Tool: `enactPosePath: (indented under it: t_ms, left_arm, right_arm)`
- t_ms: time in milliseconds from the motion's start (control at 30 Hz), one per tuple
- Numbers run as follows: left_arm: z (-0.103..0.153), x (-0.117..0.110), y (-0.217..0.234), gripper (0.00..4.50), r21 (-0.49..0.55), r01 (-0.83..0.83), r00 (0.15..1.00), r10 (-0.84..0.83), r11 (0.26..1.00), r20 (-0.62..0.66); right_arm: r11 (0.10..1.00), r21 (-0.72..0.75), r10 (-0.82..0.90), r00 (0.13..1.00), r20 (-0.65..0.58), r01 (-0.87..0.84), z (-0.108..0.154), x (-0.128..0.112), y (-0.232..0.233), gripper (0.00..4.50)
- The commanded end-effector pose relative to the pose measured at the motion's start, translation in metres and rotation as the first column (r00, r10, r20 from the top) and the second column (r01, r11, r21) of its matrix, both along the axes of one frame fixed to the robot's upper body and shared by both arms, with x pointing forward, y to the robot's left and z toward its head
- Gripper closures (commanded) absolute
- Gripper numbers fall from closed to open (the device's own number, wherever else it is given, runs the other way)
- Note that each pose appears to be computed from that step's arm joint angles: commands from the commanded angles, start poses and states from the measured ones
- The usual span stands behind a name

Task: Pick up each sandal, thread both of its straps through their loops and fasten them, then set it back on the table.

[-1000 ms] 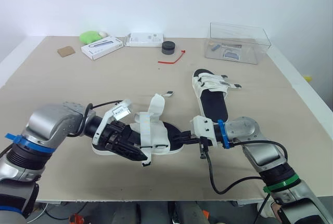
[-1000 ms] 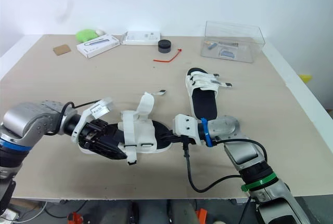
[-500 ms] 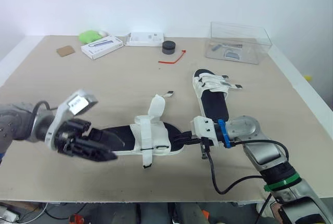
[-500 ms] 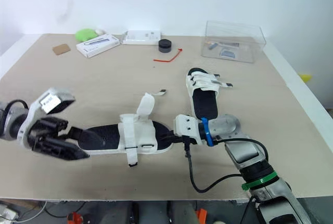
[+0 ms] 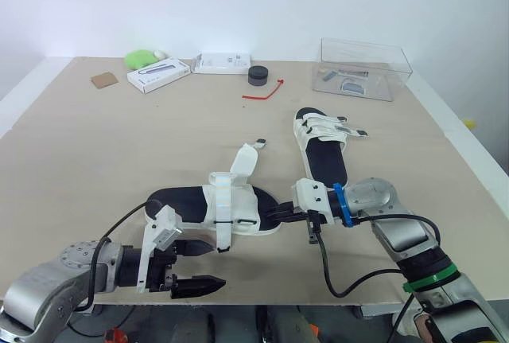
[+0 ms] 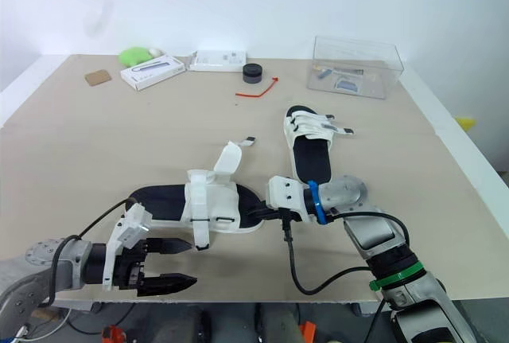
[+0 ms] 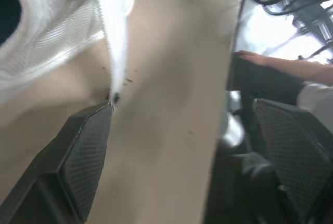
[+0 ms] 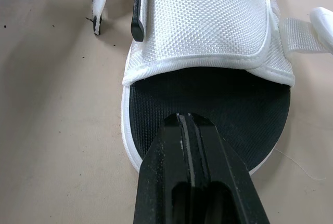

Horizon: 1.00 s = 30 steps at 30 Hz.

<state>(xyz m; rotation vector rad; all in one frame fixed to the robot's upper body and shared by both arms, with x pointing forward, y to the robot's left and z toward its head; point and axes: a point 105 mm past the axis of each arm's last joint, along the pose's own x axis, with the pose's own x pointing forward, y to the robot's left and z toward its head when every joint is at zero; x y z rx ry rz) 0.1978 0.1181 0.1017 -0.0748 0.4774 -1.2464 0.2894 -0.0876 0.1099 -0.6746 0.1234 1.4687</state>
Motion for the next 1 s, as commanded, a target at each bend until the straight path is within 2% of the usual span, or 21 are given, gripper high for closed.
enactPosePath:
  t_ms: [33,267,467,533,567,800,833,1000]
  left_arm:
    - [0.003,0.005,-0.003,0.06,-0.022,-0.022,0.998,0.023,1.000,0.060]
    - [0.013,0.015,-0.014,0.06,-0.069,-0.027,0.994,0.034,0.997,0.102]
    - [0.013,0.016,-0.022,0.06,-0.079,0.007,0.998,-0.002,0.997,0.069]
    - [0.011,0.013,-0.023,0.57,-0.080,0.024,0.999,-0.020,0.997,0.050]
    - [0.011,0.012,-0.023,0.97,-0.078,0.028,0.999,-0.024,0.997,0.041]
    - [0.013,0.001,-0.016,4.29,-0.093,0.061,0.997,-0.065,0.994,-0.040]
    - [0.014,-0.002,-0.015,4.44,-0.091,0.075,0.995,-0.080,0.993,-0.056]
    - [0.015,-0.030,-0.014,4.44,-0.071,0.189,0.972,-0.197,0.979,-0.125]
  right_arm:
    - [1.000,-0.012,0.012,1.000,0.002,-0.012,0.000,-0.002,0.000,4.50]
    - [1.000,-0.014,0.014,1.000,0.004,-0.014,0.001,0.000,0.001,4.50]
    - [1.000,-0.013,0.017,1.000,0.008,-0.017,0.001,0.000,0.002,4.50]
    - [1.000,-0.011,0.018,1.000,0.008,-0.018,0.001,0.000,0.003,4.50]
    - [1.000,-0.011,0.017,1.000,0.008,-0.017,0.001,0.000,0.003,4.50]
    - [1.000,-0.011,0.011,1.000,0.009,-0.011,0.001,0.001,0.003,4.50]
    - [1.000,-0.011,0.011,1.000,0.009,-0.011,0.001,0.001,0.003,4.50]
    - [1.000,-0.014,0.013,1.000,0.006,-0.013,-0.001,0.000,0.003,4.50]
